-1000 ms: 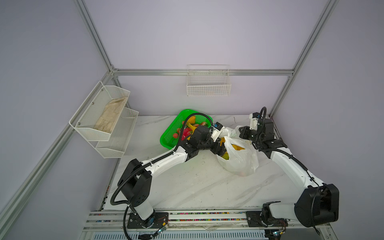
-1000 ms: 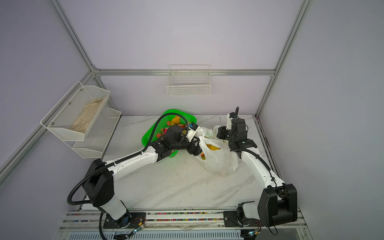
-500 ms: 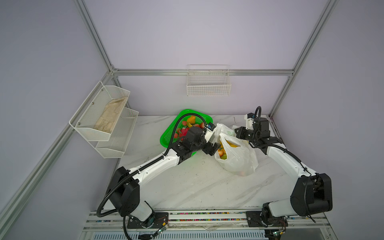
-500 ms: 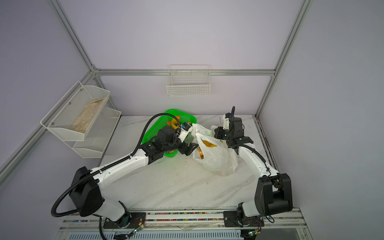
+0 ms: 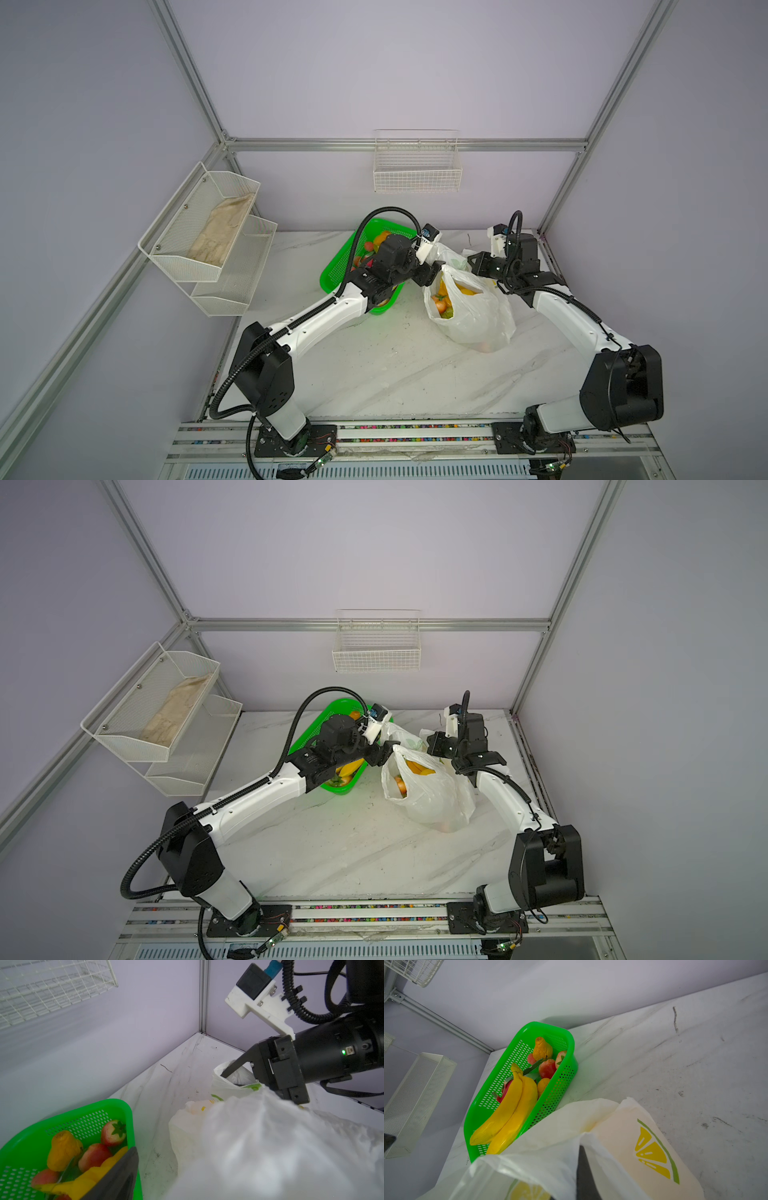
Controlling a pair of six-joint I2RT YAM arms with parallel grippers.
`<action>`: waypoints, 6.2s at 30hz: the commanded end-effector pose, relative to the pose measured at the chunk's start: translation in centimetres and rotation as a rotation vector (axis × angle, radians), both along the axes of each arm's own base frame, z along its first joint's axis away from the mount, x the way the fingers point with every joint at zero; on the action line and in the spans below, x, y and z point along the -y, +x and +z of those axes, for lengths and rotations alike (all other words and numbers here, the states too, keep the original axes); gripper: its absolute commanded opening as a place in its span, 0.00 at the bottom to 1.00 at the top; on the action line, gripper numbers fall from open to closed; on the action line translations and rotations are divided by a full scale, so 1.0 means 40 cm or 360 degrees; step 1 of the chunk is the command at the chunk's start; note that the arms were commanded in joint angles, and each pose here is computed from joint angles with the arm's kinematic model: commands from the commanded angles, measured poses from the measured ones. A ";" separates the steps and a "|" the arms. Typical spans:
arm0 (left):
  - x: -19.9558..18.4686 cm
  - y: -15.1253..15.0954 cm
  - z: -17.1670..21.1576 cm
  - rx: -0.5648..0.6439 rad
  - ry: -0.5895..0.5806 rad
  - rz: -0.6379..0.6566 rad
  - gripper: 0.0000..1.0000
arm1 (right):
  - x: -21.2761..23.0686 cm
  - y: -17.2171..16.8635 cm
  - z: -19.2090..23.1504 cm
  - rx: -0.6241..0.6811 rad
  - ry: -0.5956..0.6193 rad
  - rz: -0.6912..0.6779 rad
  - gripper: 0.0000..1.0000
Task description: Place the fake fruits into the plastic bag and tie a complex knot
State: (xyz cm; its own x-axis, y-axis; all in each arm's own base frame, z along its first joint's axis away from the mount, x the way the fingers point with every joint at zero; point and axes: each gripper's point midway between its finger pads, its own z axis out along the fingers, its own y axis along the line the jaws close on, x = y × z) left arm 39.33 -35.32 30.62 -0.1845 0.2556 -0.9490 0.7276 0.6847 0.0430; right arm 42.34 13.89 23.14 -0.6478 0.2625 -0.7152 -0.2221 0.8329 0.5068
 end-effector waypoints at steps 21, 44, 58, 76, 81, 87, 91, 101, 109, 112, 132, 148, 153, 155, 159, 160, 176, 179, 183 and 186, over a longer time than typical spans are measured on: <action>-0.116 -0.204 0.213 0.0101 -0.0502 -0.0135 0.00 | -0.336 0.097 0.034 -0.0010 0.0110 0.0514 0.04; -0.326 -0.029 0.097 -0.0117 -0.0539 0.0613 0.00 | -0.444 0.222 0.006 0.0039 0.0194 0.0387 0.02; -0.366 -0.030 0.106 -0.0112 -0.0609 0.0617 0.00 | -0.579 0.265 0.003 0.0062 0.0191 0.0567 0.01; -0.257 -0.086 0.077 -0.0248 -0.0612 0.0362 0.00 | -0.263 0.172 0.139 0.0279 -0.0687 0.0109 0.63; -0.274 -0.078 0.073 -0.0229 -0.0568 0.0391 0.00 | -0.222 0.085 0.202 0.0358 -0.0682 0.0126 0.72; -0.289 -0.059 0.080 -0.0231 -0.0541 0.0385 0.00 | -0.227 -0.079 0.329 0.0628 -0.0460 0.0327 0.74; -0.287 -0.053 0.085 -0.0229 -0.0545 0.0367 0.00 | -0.216 -0.185 0.383 0.0789 -0.0428 0.0446 0.74; -0.282 -0.045 0.083 -0.0237 -0.0538 0.0351 0.00 | -0.260 -0.270 0.380 0.0998 -0.0588 0.0627 0.82; -0.285 -0.045 0.085 -0.0237 -0.0533 0.0358 0.00 | -0.335 -0.213 0.317 0.1018 -0.0834 0.0702 0.86; -0.284 -0.044 0.082 -0.0242 -0.0532 0.0357 0.00 | -0.337 -0.172 0.304 0.1018 -0.0900 0.0616 0.85; -0.248 -0.083 0.182 0.0033 -0.0521 0.0084 0.12 | -0.063 -0.173 0.440 0.0932 -0.0285 -0.0179 0.04; -0.306 -0.170 0.171 0.0372 -0.0270 -0.0157 0.80 | -0.023 -0.116 0.373 0.0766 -0.0355 -0.0135 0.01; -0.267 -0.210 0.201 0.0542 -0.0147 -0.0430 0.84 | -0.027 -0.109 0.366 0.0753 -0.0359 -0.0114 0.01; -0.252 -0.223 0.219 0.0583 -0.0140 -0.0526 0.85 | -0.028 -0.106 0.360 0.0744 -0.0362 -0.0109 0.01; -0.221 -0.266 0.254 0.0654 -0.0150 -0.0762 0.85 | -0.035 -0.100 0.352 0.0727 -0.0357 -0.0088 0.01; -0.216 -0.276 0.266 0.0681 -0.0154 -0.0805 0.85 | -0.035 -0.100 0.353 0.0729 -0.0357 -0.0086 0.01; -0.077 -0.263 0.322 0.0743 -0.0021 -0.1095 0.88 | -0.034 -0.115 0.353 0.0727 -0.0353 -0.0074 0.01; -0.054 -0.258 0.320 0.0721 -0.0006 -0.1156 0.86 | -0.031 -0.118 0.352 0.0724 -0.0358 -0.0076 0.01; -0.031 -0.246 0.293 0.0661 0.0033 -0.1207 0.79 | -0.024 -0.124 0.357 0.0730 -0.0358 -0.0089 0.01; -0.022 -0.243 0.282 0.0626 0.0032 -0.1233 0.67 | -0.023 -0.125 0.354 0.0726 -0.0364 -0.0092 0.01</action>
State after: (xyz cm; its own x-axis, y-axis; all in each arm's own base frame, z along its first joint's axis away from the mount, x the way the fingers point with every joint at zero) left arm 30.90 -34.44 38.37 0.3149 0.2355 -0.9194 0.9431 0.0317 0.3311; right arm 37.92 15.32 36.38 -0.2626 0.0902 -0.9607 -0.3325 0.9262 0.1779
